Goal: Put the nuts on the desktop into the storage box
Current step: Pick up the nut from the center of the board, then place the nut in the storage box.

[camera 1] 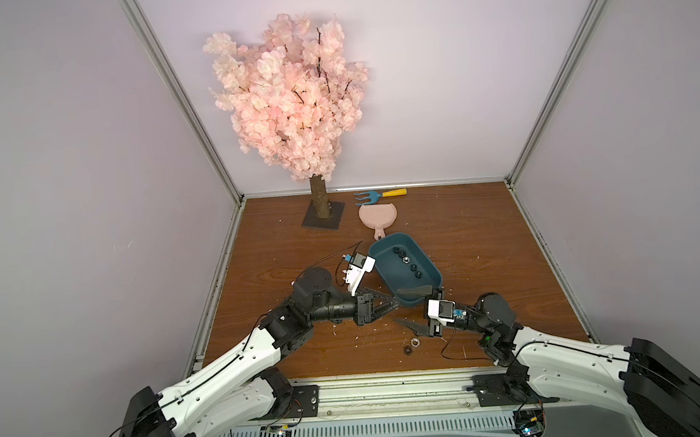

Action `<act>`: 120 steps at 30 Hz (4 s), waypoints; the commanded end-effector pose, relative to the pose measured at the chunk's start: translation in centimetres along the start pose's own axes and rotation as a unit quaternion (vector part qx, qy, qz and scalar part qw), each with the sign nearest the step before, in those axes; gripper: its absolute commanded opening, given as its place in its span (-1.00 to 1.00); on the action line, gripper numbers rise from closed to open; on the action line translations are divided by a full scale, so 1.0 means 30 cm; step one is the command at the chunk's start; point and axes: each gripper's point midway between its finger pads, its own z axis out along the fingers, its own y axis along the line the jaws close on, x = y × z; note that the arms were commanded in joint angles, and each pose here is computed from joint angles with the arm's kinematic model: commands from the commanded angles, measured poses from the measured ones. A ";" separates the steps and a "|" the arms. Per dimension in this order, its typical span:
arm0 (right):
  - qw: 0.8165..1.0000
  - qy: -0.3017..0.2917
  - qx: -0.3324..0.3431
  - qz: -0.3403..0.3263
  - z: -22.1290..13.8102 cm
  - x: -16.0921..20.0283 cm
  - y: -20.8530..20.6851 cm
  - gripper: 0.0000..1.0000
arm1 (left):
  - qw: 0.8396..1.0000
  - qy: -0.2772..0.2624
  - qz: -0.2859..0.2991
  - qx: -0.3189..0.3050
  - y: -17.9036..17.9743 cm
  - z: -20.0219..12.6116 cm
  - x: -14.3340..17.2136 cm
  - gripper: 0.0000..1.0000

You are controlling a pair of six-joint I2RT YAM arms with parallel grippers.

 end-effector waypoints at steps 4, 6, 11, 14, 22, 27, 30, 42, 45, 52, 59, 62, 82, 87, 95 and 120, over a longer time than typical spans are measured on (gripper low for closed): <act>0.999 -0.050 0.003 -0.016 0.011 -0.110 -0.015 0.29 | 1.000 -0.008 0.010 0.017 -0.024 -0.001 -0.017 -0.81; 0.999 -0.049 0.002 -0.016 0.014 -0.111 -0.016 0.23 | 1.000 -0.008 0.010 0.017 -0.025 -0.001 -0.019 -0.81; 0.999 -0.046 -0.002 -0.015 0.023 -0.111 -0.017 0.04 | 1.000 -0.007 0.010 0.016 -0.020 0.005 -0.020 -0.81; 0.999 -0.047 -0.002 -0.016 0.026 -0.114 -0.019 -0.04 | 1.000 -0.006 0.007 0.019 -0.021 0.008 -0.021 -0.81; 0.999 -0.035 -0.003 -0.017 0.026 -0.095 -0.017 -0.22 | 1.000 -0.008 0.008 0.027 -0.034 0.009 -0.027 -0.80; 0.999 -0.029 0.005 -0.018 0.026 -0.086 -0.025 -0.25 | 0.999 -0.011 0.013 0.037 -0.051 0.003 -0.031 -0.75; 0.999 -0.028 0.010 -0.018 0.026 -0.085 -0.031 -0.23 | 0.999 -0.015 0.016 0.045 -0.065 -0.002 -0.037 -0.74; 0.999 -0.036 0.007 -0.019 0.019 -0.104 -0.025 -0.69 | 0.999 -0.015 0.015 0.039 -0.056 -0.001 -0.034 -0.68; 0.999 -0.025 -0.007 -0.018 0.022 -0.092 -0.012 -1.00 | 0.999 -0.020 0.009 0.023 -0.033 0.000 -0.040 0.22; 0.994 0.079 0.033 0.064 0.042 0.014 -0.073 -1.00 | 0.998 -0.035 0.034 -0.033 0.039 -0.006 -0.054 1.00; 0.935 0.240 0.184 0.185 -0.028 0.174 -0.272 -1.00 | 0.967 -0.039 0.115 -0.225 0.252 -0.046 -0.101 1.00; 0.889 0.293 0.247 0.249 -0.112 0.266 -0.353 -1.00 | 0.964 -0.032 0.155 -0.214 0.272 -0.016 -0.094 1.00; 0.696 0.559 0.350 0.283 -0.355 0.605 -0.462 -1.00 | 0.872 0.049 0.422 -0.243 0.446 0.074 0.025 1.00; 0.667 0.609 0.327 0.276 -0.365 0.668 -0.455 -1.00 | 0.858 0.096 0.440 -0.246 0.505 0.119 0.059 1.00; 0.603 0.689 0.286 0.282 -0.409 0.775 -0.409 -0.97 | 0.855 0.105 0.457 -0.221 0.522 0.161 0.082 0.99; 0.601 0.703 0.296 0.238 -0.410 0.709 -0.477 -0.05 | 0.867 0.106 0.430 -0.227 0.542 0.128 0.131 1.00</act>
